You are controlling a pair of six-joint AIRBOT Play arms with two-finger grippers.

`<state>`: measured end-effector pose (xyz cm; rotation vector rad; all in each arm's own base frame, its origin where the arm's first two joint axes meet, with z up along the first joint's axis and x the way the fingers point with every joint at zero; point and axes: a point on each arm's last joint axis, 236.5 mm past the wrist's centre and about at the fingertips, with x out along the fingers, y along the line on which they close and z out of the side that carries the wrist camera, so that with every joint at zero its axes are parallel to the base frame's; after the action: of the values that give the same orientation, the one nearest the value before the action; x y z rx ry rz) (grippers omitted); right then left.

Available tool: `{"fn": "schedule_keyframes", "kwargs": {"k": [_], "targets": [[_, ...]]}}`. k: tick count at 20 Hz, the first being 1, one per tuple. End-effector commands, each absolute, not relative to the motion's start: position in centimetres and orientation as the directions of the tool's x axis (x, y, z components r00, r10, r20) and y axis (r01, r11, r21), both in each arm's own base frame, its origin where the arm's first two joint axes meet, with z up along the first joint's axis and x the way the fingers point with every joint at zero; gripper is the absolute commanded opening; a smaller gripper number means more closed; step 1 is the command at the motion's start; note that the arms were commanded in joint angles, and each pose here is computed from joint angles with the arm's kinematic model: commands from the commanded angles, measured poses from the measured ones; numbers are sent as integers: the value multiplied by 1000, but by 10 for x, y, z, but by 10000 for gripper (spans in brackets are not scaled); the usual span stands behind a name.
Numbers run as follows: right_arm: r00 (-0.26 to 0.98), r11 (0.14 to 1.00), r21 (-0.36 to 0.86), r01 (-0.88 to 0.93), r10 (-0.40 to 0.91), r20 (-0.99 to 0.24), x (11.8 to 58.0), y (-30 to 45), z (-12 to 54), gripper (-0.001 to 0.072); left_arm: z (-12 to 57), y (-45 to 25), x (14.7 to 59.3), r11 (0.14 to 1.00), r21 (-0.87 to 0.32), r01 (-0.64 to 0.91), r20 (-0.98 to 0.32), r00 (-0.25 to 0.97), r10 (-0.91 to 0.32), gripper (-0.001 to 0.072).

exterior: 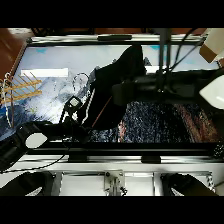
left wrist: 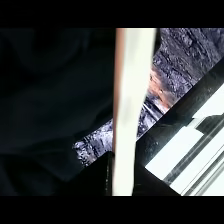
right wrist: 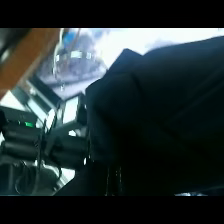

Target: Fold the shirts.

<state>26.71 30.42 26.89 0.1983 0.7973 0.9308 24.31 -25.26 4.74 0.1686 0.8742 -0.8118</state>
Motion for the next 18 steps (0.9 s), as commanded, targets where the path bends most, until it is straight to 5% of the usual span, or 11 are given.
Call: {"fn": "schedule_keyframes", "kwargs": {"k": [1,6,11,18], "targets": [[278,638,410,-652,704,-654,262,316,224,76,47,-256,249,710,-206,673,-731,377,-569,43],[310,687,357,-632,647,-697,276,309,208,76,43,-249,249,730,-222,646,-747,369,-554,43],[476,770,261,-582,583,-659,301,272,232,76,32,-217,229,758,-243,605,-827,279,-488,43],[590,806,189,-560,549,-592,325,257,251,76,64,-178,237,818,-205,538,-829,348,-438,42]]}}
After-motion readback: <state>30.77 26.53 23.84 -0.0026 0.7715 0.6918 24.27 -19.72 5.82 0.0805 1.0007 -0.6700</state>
